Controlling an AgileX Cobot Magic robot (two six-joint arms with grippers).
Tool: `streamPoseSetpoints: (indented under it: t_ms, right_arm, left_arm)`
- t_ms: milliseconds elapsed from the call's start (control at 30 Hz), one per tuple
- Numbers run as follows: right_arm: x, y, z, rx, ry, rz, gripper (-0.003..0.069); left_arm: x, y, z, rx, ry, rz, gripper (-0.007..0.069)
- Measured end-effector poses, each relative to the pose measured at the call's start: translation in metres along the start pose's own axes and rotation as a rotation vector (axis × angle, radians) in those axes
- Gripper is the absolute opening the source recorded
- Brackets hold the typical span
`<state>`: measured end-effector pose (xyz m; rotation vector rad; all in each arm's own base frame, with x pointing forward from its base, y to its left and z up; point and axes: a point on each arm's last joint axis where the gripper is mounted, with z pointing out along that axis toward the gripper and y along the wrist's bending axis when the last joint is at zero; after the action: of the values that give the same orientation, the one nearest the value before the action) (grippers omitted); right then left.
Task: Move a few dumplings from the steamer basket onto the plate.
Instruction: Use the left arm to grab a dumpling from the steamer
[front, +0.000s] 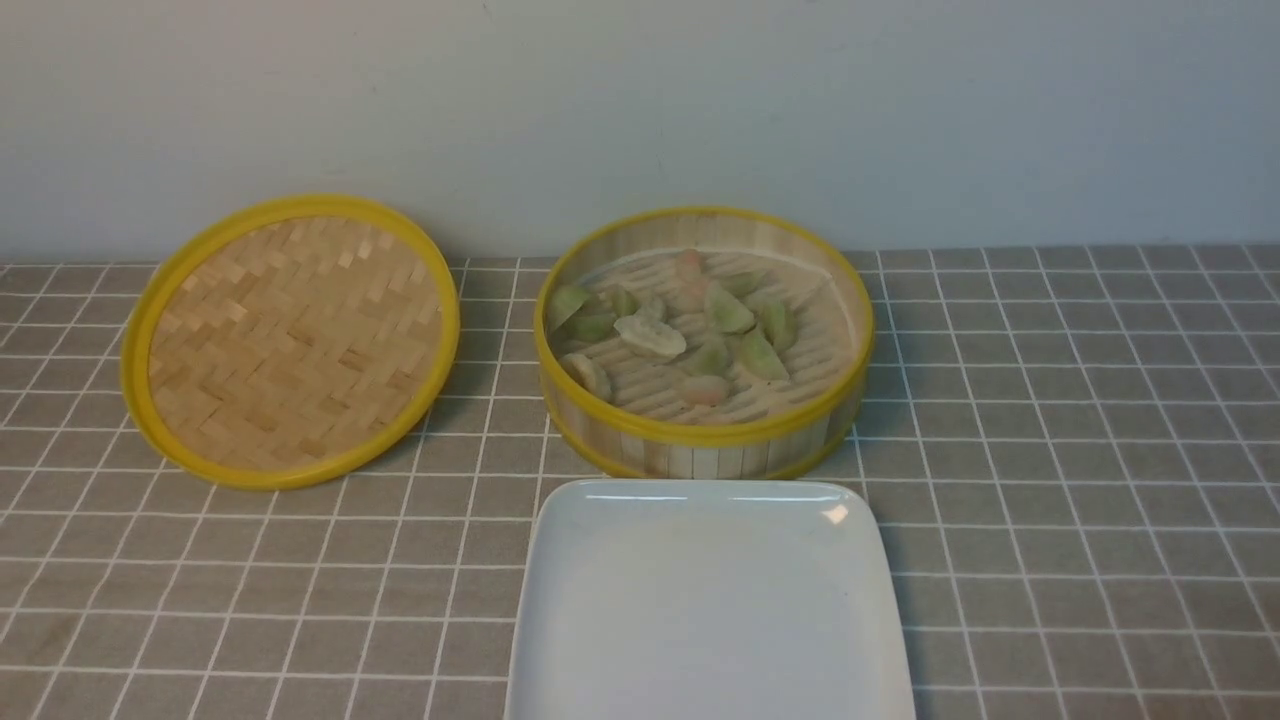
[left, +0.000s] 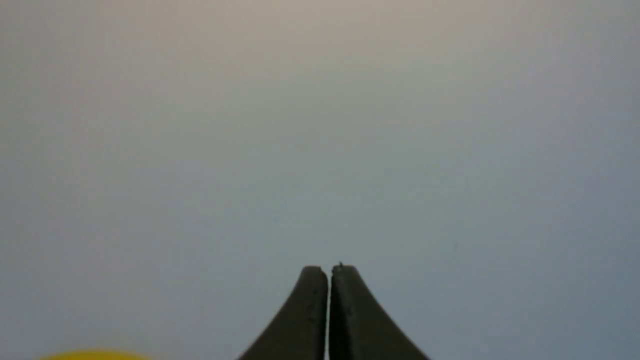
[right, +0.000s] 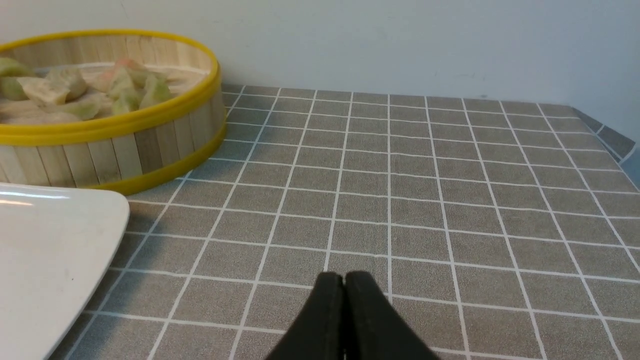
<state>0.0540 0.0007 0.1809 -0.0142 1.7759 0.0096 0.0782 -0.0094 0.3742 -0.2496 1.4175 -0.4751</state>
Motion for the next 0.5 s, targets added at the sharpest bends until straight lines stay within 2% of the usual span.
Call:
streamPoseSetpoints:
  t_ms: [33,133,167,233,333,400,500]
  right_arm:
    - [0.000,0.000,0.000,0.000,0.000,0.000,-0.0015]
    - [0.000,0.000,0.000,0.000,0.000,0.000,-0.0015]
    - [0.000,0.000,0.000,0.000,0.000,0.000,-0.0015]
    - [0.000,0.000,0.000,0.000,0.000,0.000,-0.0015]
    - [0.000,0.000,0.000,0.000,0.000,0.000,-0.0015]
    - [0.000,0.000,0.000,-0.002,-0.003,0.007,-0.0015]
    - [-0.005,0.002,0.000,-0.029,-0.072,0.140,-0.0015]
  left_arm:
    - [-0.012,-0.008,0.020,-0.034,0.146,0.030,-0.0005]
    - [-0.006,-0.010,0.076,-0.121,0.543,0.114,-0.0005]
    - [-0.008,-0.011,0.075,-0.117,0.551,0.119,-0.0005]
    - [0.009,-0.006,0.115,-0.135,0.799,0.150,-0.0005]
    - [0.039,0.002,0.165,-0.085,1.070,0.178,-0.0005]
    - [0.055,0.004,0.188,-0.037,1.179,0.207,-0.0005]
    - [0.087,0.000,0.223,0.033,1.334,0.268,-0.0005]
